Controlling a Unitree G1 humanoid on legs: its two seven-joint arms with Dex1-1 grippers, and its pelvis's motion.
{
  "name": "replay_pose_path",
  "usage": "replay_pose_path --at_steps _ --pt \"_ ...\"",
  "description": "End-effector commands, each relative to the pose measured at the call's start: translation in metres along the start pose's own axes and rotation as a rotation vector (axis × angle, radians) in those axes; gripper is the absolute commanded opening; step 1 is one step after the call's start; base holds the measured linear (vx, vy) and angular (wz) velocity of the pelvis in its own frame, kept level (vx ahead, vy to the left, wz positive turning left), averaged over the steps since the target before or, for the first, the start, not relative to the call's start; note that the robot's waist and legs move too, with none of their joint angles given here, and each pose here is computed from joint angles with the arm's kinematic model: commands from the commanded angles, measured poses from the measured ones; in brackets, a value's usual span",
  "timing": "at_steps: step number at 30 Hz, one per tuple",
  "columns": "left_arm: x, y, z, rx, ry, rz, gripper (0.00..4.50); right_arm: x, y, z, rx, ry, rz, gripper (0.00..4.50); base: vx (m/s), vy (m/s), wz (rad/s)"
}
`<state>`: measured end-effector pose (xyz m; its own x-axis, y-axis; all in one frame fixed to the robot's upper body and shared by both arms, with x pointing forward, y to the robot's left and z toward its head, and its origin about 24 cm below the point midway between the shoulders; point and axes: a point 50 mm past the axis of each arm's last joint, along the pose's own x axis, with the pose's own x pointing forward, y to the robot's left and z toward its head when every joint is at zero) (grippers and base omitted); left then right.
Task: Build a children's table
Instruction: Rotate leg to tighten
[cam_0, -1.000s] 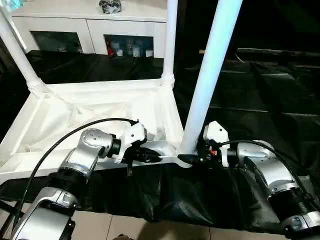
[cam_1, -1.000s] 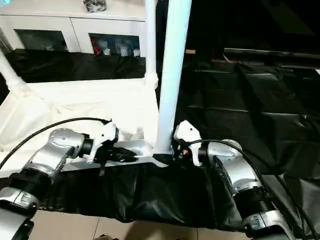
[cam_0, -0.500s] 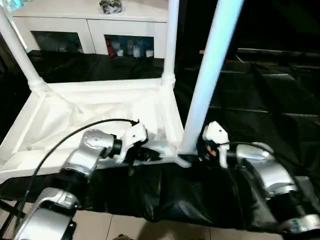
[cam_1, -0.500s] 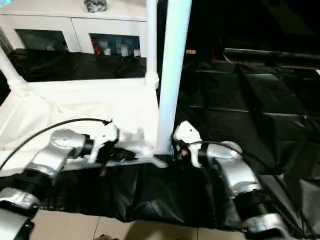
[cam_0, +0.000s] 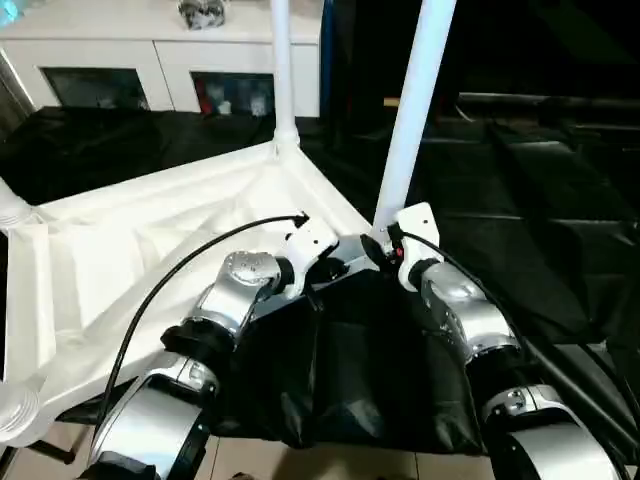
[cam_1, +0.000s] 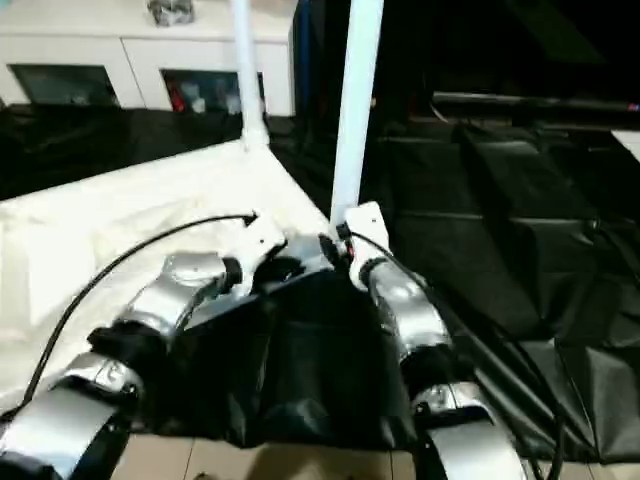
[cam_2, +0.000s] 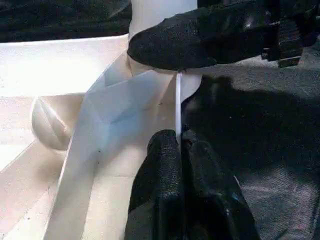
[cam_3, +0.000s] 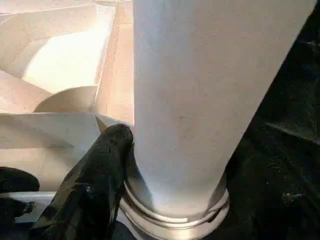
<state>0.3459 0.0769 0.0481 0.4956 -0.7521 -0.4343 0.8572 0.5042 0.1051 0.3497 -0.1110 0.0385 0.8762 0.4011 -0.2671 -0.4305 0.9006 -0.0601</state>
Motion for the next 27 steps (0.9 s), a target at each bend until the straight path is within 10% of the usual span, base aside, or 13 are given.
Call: replay_pose_path --at_steps 1,12,27 --pt "0.013 -0.013 0.035 0.083 -0.130 -0.070 0.00 0.008 0.032 -0.003 -0.009 0.025 0.129 3.13 0.000 0.000 0.00" --pt "-0.019 -0.006 0.015 0.136 -0.126 -0.240 0.00 -0.018 -0.005 -0.004 -0.161 -0.021 0.327 3.70 0.000 0.000 0.00" --pt "-0.052 -0.001 -0.002 0.161 -0.065 -0.446 0.00 -0.063 -0.004 -0.011 -0.200 0.037 0.779 3.24 0.000 0.000 0.00"
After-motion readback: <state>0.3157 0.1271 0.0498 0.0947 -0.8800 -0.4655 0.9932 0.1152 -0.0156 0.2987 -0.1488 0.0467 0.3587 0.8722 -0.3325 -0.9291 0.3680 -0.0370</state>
